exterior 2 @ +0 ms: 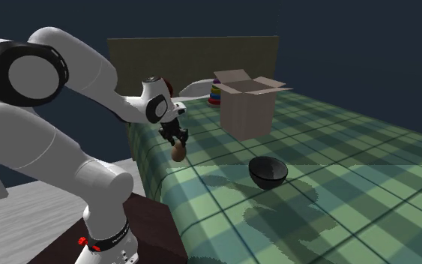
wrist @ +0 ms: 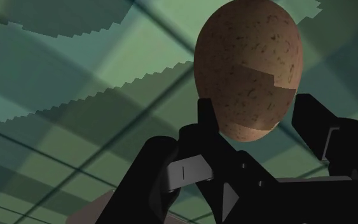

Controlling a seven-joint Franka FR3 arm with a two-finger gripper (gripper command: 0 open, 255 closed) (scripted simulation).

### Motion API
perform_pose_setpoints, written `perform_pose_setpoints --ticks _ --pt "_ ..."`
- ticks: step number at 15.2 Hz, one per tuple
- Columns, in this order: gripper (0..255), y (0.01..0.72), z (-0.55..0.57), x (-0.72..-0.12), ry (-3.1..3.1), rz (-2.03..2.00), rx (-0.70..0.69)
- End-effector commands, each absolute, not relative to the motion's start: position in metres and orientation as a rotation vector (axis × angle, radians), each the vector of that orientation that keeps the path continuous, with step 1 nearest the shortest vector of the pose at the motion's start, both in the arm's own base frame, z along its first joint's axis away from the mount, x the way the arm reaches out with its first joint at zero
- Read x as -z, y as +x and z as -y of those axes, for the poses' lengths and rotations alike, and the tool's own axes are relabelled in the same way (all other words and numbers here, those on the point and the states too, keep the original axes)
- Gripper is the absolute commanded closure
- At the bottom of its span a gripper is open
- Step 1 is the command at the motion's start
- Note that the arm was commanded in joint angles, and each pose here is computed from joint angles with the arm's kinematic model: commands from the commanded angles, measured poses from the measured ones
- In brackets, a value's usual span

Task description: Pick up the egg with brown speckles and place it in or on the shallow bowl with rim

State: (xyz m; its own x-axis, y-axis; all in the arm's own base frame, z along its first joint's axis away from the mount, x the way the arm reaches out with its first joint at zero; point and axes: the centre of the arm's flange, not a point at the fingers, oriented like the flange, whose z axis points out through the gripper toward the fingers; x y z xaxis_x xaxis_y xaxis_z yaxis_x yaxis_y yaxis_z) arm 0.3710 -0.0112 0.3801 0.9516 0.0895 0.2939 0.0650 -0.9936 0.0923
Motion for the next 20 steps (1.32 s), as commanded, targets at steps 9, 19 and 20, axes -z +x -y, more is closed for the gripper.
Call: perform_pose_setpoints --ticks 9,19,20 --pt "255 0.371 0.012 -0.434 3.023 -0.120 -0.460" --pt "255 0.375 0.038 -0.474 3.023 -0.120 -0.460" --pt "255 0.377 0.051 -0.475 3.023 -0.120 -0.460"
